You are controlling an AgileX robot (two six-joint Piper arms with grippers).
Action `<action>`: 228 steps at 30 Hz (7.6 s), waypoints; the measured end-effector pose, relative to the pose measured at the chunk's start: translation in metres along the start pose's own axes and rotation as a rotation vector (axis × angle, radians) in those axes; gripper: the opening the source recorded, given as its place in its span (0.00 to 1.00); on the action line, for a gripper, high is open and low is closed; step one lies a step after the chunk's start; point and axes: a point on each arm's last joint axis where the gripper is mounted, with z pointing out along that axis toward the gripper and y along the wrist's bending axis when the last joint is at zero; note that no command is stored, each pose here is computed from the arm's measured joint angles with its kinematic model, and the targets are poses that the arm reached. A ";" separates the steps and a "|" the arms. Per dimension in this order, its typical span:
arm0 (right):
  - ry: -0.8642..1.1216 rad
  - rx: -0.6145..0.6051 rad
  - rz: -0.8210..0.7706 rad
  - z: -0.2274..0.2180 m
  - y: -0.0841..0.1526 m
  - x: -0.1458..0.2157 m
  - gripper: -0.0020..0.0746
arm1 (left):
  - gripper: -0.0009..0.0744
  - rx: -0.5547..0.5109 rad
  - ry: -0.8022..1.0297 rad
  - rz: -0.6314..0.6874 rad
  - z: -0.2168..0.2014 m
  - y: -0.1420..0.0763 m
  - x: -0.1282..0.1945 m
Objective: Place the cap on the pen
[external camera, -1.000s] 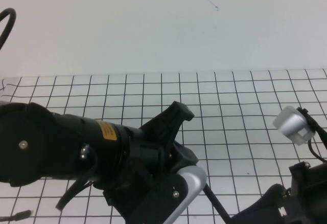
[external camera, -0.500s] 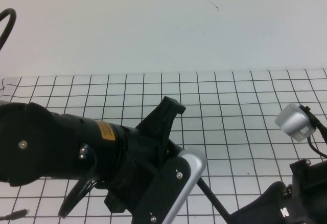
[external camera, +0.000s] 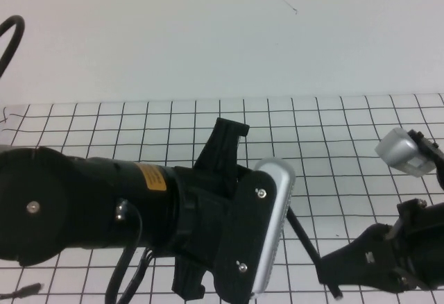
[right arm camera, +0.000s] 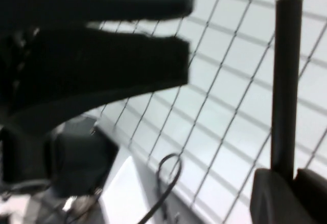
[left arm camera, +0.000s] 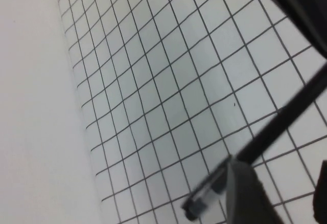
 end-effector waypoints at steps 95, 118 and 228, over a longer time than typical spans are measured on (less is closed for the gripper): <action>-0.431 0.983 -0.384 -0.146 -0.031 0.066 0.03 | 0.01 -0.829 -0.244 -0.979 -0.152 -0.065 0.040; -0.446 0.992 -0.378 -0.129 -0.061 0.103 0.03 | 0.01 -0.594 -0.098 -1.038 -0.137 -0.084 0.043; -0.855 1.002 -0.631 -0.093 -0.092 0.139 0.03 | 0.01 -1.109 0.240 -1.358 -0.115 -0.218 0.128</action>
